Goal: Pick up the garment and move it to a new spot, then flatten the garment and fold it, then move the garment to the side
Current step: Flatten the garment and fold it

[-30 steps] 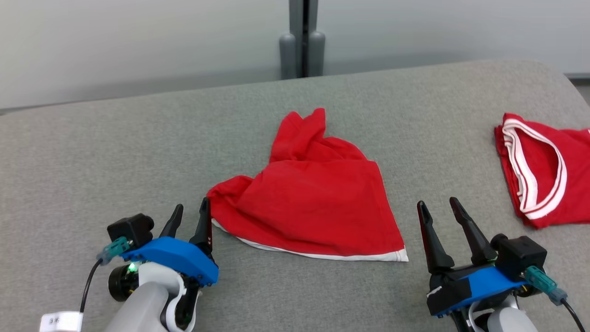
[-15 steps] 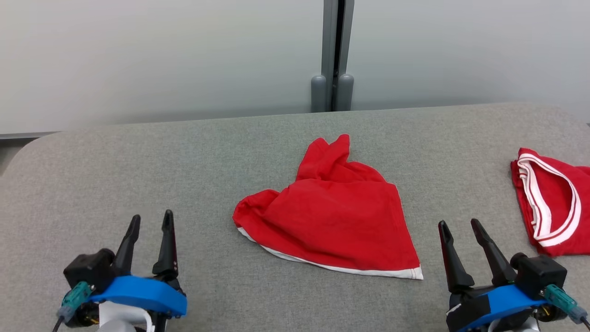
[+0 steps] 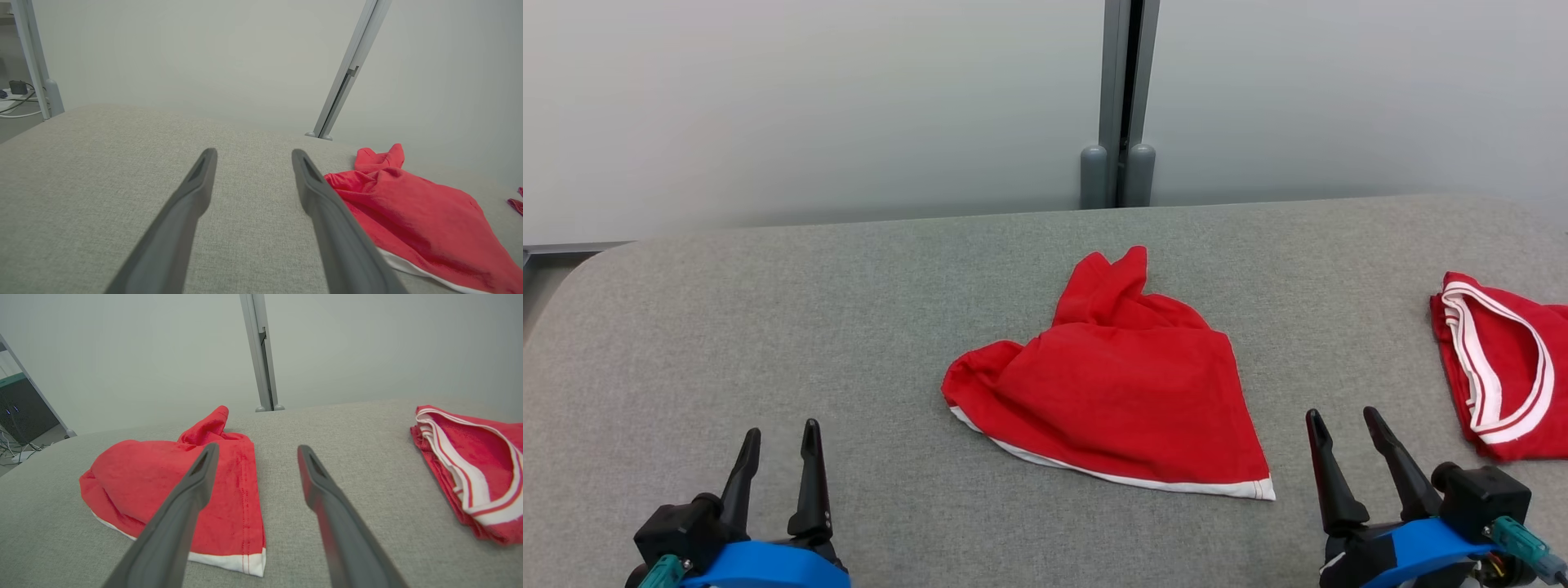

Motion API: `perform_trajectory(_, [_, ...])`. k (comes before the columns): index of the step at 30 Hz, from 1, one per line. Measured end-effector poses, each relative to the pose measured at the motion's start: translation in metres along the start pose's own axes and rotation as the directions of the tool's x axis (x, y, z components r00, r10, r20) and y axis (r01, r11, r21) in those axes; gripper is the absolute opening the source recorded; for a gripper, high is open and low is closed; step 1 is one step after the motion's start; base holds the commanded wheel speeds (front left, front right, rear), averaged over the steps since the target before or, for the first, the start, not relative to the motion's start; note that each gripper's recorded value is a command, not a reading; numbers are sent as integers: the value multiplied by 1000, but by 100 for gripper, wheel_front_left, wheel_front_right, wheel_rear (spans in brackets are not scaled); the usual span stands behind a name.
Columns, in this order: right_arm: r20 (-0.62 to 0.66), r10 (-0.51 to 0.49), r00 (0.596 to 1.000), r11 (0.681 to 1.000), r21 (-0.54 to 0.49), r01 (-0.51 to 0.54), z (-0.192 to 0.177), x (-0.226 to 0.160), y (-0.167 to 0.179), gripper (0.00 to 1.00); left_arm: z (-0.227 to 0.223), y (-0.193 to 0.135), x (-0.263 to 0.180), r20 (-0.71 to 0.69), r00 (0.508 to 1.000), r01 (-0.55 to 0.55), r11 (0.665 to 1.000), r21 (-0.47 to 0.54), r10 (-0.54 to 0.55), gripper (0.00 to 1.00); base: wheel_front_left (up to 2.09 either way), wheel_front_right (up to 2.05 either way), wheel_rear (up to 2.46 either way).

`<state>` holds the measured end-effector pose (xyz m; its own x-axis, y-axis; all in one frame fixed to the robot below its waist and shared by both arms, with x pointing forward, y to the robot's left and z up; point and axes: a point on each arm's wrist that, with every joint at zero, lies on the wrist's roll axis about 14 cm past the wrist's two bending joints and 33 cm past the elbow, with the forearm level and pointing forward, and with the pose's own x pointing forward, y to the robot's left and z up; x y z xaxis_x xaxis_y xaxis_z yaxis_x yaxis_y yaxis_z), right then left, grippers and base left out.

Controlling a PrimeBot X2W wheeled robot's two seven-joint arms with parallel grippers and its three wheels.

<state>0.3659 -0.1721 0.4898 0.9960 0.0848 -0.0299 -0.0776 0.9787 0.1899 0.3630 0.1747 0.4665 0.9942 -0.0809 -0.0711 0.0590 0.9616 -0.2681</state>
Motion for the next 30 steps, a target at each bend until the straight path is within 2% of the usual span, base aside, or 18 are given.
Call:
perform_trajectory(8, [-7,1,1000,1000,3,-1,-1,1,1,100,-15,-6,0,-42,999,20,1000,-12,-20,100,0,0,0])
perform_trajectory(13, [-22,0,1000,1000,6,0,-6,4,1,100,-32,-21,12,-102,991,82,997,-12,-83,100,0,0,0])
perform_trajectory(21, [-59,-13,998,1000,8,14,-20,12,-3,100,-83,-43,44,-294,940,184,983,17,-171,100,0,0,0])
perform_trajectory(30, [-76,-47,996,999,17,48,-30,13,-14,100,-109,-55,65,-365,906,239,971,23,-214,100,0,0,0])
